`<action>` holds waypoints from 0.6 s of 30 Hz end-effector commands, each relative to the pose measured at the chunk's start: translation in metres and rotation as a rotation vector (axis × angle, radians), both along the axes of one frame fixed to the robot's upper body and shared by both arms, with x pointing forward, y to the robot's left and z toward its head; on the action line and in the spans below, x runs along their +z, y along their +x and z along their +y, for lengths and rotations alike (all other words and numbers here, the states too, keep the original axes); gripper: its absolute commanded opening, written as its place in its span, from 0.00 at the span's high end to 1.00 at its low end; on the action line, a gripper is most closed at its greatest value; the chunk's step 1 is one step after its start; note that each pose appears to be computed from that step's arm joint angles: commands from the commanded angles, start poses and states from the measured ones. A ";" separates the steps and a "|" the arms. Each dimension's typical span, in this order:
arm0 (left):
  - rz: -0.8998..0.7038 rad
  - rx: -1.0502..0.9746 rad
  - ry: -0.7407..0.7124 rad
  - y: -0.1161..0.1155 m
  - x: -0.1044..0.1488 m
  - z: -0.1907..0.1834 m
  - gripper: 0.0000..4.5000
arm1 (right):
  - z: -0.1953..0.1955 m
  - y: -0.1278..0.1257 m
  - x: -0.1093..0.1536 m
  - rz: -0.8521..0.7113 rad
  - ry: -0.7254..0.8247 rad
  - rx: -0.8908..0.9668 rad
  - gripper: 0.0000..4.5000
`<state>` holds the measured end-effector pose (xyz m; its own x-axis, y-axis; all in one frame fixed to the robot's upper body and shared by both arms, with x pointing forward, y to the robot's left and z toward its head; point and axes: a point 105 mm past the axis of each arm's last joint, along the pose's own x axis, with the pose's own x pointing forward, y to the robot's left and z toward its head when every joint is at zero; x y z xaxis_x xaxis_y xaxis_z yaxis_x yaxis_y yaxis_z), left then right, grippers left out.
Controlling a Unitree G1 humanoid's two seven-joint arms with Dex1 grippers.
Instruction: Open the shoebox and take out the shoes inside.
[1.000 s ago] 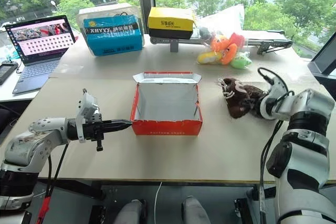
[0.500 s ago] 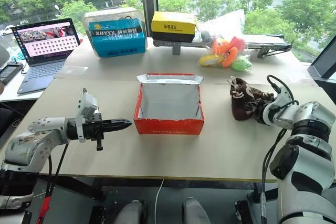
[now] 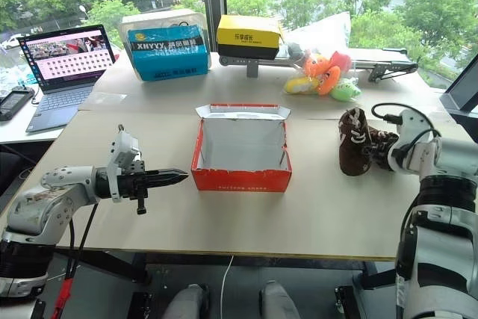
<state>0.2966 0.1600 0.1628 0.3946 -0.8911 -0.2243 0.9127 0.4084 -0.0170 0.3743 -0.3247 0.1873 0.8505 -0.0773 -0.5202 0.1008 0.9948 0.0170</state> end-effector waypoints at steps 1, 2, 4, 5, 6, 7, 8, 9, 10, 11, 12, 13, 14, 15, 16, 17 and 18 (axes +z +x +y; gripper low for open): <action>-0.047 0.040 -0.016 0.002 0.011 0.007 1.00 | 0.014 -0.011 0.029 -0.068 -0.045 0.075 0.13; -0.048 0.049 -0.019 0.003 0.011 0.008 1.00 | 0.016 -0.014 0.030 -0.072 -0.055 0.087 0.13; -0.056 0.079 -0.025 0.005 0.012 0.011 1.00 | 0.022 -0.017 0.035 -0.087 -0.080 0.109 0.13; -0.060 0.090 -0.026 0.005 0.012 0.012 1.00 | 0.025 -0.018 0.036 -0.094 -0.087 0.120 0.13; -0.062 0.111 -0.038 0.007 0.012 0.013 1.00 | 0.030 -0.019 0.039 -0.114 -0.107 0.145 0.13; -0.069 0.145 -0.046 0.009 0.012 0.017 1.00 | 0.042 -0.019 0.041 -0.143 -0.140 0.202 0.13; -0.073 0.169 -0.051 0.010 0.012 0.019 1.00 | 0.051 -0.019 0.042 -0.163 -0.163 0.242 0.13; -0.078 0.195 -0.056 0.012 0.012 0.021 1.00 | 0.063 -0.020 0.042 -0.188 -0.154 0.286 0.13; -0.081 0.209 -0.058 0.012 0.011 0.022 1.00 | 0.070 -0.021 0.041 -0.203 -0.142 0.309 0.13; -0.078 0.214 -0.061 0.011 0.011 0.023 1.00 | 0.075 -0.022 0.037 -0.203 -0.129 0.324 0.13; -0.076 0.219 -0.066 0.010 0.011 0.023 1.00 | 0.077 -0.024 0.033 -0.203 -0.144 0.333 0.13; -0.074 0.221 -0.069 0.009 0.011 0.024 1.00 | 0.078 -0.025 0.030 -0.201 -0.159 0.337 0.13; -0.079 0.232 -0.072 0.010 0.012 0.025 1.00 | 0.080 -0.026 0.029 -0.201 -0.177 0.348 0.13; -0.086 0.252 -0.076 0.011 0.013 0.027 1.00 | 0.082 -0.028 0.027 -0.204 -0.183 0.363 0.13; -0.105 0.302 -0.089 0.015 0.014 0.034 1.00 | 0.091 -0.033 0.022 -0.202 -0.154 0.404 0.13; -0.118 0.354 -0.101 0.018 0.015 0.041 1.00 | 0.101 -0.039 0.017 -0.199 -0.127 0.448 0.13; -0.130 0.404 -0.109 0.021 0.014 0.048 1.00 | 0.108 -0.046 0.012 -0.194 -0.110 0.483 0.13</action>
<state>0.3133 0.1940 0.1661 0.6635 -0.7379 -0.1233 0.7424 0.6698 -0.0135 0.3393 -0.2340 0.1872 0.8815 0.2151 -0.4203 -0.2877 0.9506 -0.1169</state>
